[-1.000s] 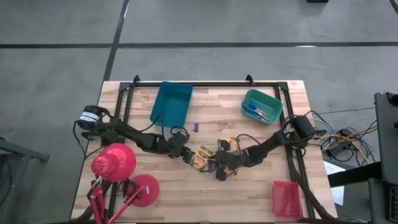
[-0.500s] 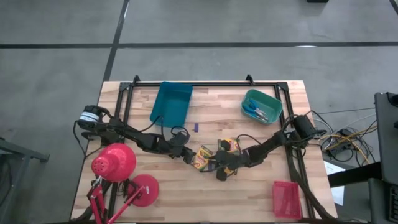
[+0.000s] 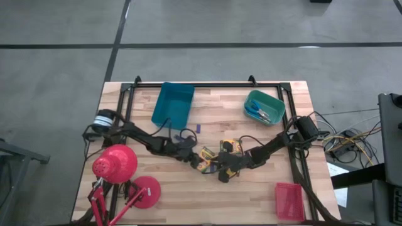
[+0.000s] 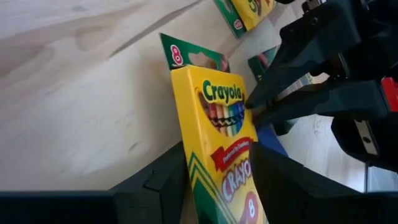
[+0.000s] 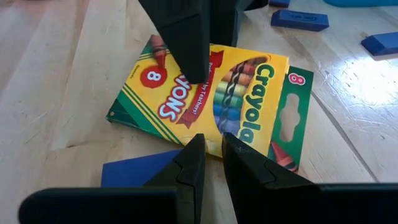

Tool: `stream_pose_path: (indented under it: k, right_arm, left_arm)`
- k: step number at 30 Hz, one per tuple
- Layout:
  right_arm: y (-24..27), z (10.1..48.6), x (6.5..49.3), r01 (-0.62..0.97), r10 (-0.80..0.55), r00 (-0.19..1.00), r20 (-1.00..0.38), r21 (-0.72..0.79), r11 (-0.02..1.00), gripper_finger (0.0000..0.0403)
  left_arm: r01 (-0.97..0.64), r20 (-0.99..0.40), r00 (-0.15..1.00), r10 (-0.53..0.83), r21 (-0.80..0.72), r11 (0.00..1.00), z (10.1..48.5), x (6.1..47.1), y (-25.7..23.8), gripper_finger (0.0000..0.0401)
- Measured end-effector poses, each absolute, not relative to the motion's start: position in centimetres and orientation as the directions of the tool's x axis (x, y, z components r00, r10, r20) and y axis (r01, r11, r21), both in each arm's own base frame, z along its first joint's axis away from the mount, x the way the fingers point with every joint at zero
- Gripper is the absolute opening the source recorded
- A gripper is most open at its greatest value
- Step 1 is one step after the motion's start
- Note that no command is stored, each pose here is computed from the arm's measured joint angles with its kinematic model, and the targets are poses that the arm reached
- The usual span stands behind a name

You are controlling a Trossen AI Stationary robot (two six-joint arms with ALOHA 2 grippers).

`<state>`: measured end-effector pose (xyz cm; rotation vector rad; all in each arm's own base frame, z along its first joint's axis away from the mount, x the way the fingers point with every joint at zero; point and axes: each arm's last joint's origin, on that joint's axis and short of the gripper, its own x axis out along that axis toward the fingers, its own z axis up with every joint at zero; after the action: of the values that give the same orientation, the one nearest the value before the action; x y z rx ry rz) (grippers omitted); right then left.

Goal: Pick & Place School Supplies
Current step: Put the yellow crayon box into the blue bin

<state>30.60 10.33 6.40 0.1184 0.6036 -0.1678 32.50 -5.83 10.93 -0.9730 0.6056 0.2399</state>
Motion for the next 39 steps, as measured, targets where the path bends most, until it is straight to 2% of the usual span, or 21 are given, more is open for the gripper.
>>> stream_pose_path:
  k: [17, 30, 39]
  right_arm:
    - [10.34, 6.41, 30.63, 0.194, -0.127, 0.810, -0.572, 0.058, 0.979, 0.0052]
    - [10.34, 6.42, 30.65, 0.195, -0.127, 0.811, -0.571, 0.058, 0.979, 0.0052]
    - [10.41, 6.71, 30.67, 0.179, -0.123, 0.819, -0.561, 0.045, 0.983, 0.0052]
  left_arm:
    - [-0.446, -0.582, 0.808, -0.087, -0.703, 0.555, 11.16, 32.61, -5.83, 0.0172]
    - [-0.454, -0.584, 0.805, -0.102, -0.718, 0.528, 11.12, 32.61, -5.70, 0.0072]
    - [-0.458, -0.586, 0.803, -0.105, -0.721, 0.519, 11.08, 32.60, -5.62, 0.0049]
